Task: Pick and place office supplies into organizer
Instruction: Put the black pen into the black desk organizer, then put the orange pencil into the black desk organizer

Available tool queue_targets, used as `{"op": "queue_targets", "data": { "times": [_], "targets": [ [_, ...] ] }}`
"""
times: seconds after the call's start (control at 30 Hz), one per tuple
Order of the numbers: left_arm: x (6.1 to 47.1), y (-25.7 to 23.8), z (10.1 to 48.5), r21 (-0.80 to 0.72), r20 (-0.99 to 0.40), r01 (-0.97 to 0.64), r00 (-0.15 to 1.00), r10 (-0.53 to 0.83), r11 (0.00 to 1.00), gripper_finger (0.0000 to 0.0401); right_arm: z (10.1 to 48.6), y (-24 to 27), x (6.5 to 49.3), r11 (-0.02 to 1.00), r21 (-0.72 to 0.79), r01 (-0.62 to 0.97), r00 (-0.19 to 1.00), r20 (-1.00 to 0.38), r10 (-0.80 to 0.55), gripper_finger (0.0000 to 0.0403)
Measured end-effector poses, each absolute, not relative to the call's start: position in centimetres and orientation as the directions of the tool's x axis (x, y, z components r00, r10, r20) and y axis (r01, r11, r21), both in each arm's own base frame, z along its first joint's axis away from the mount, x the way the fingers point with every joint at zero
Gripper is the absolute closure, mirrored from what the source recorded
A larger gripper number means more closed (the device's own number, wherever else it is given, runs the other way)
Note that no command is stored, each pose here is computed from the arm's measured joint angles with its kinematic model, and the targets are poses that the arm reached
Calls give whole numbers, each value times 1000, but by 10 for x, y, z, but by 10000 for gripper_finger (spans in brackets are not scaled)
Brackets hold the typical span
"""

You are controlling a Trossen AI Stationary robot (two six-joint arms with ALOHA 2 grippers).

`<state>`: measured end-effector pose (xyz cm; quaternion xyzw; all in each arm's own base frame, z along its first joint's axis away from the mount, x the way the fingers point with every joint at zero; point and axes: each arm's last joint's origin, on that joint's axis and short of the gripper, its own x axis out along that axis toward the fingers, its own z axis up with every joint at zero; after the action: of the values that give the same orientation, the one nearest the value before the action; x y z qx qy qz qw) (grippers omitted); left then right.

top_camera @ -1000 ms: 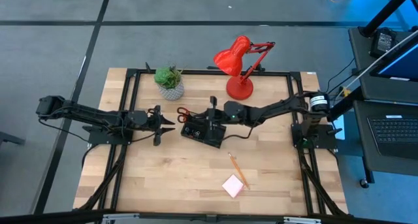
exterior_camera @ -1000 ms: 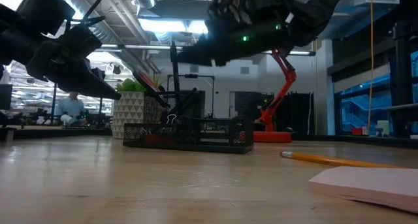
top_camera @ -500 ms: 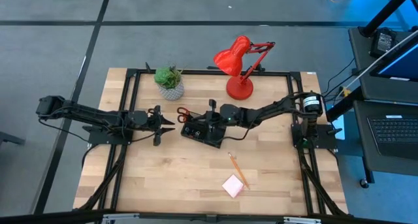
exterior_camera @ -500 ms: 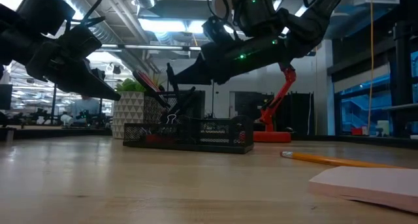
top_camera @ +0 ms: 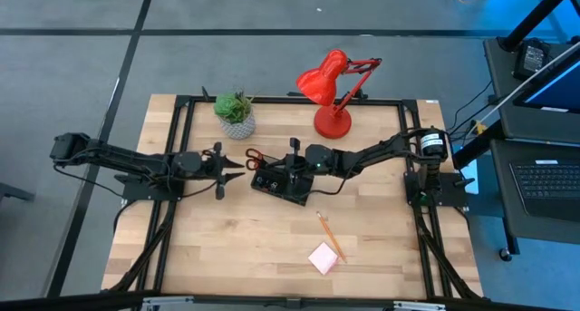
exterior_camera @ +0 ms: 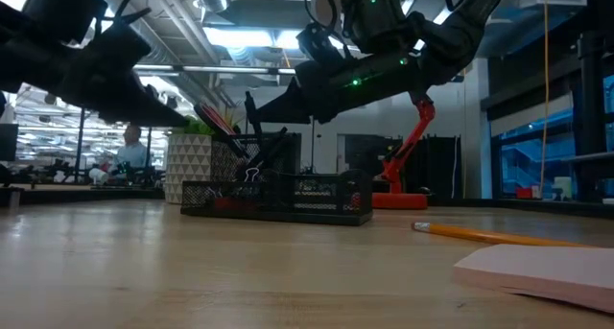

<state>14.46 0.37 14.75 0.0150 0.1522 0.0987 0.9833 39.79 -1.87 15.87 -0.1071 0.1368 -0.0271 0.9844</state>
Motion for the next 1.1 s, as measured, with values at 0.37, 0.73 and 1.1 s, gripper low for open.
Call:
{"op": "queue_targets", "data": {
  "times": [0.37, 0.73, 1.1],
  "targets": [
    [145, 4, 149, 75, -280, -186, 939, 200, 980, 301, 159, -19, 398, 976, -219, 24, 961, -263, -82, 342],
    [145, 4, 149, 75, -281, -186, 939, 200, 980, 301, 159, -19, 398, 976, -216, 25, 961, -262, -82, 270],
    [145, 4, 149, 75, -281, -186, 939, 199, 980, 301, 198, 5, 387, 976, -216, -22, 975, -221, -27, 263]
  ]
}}
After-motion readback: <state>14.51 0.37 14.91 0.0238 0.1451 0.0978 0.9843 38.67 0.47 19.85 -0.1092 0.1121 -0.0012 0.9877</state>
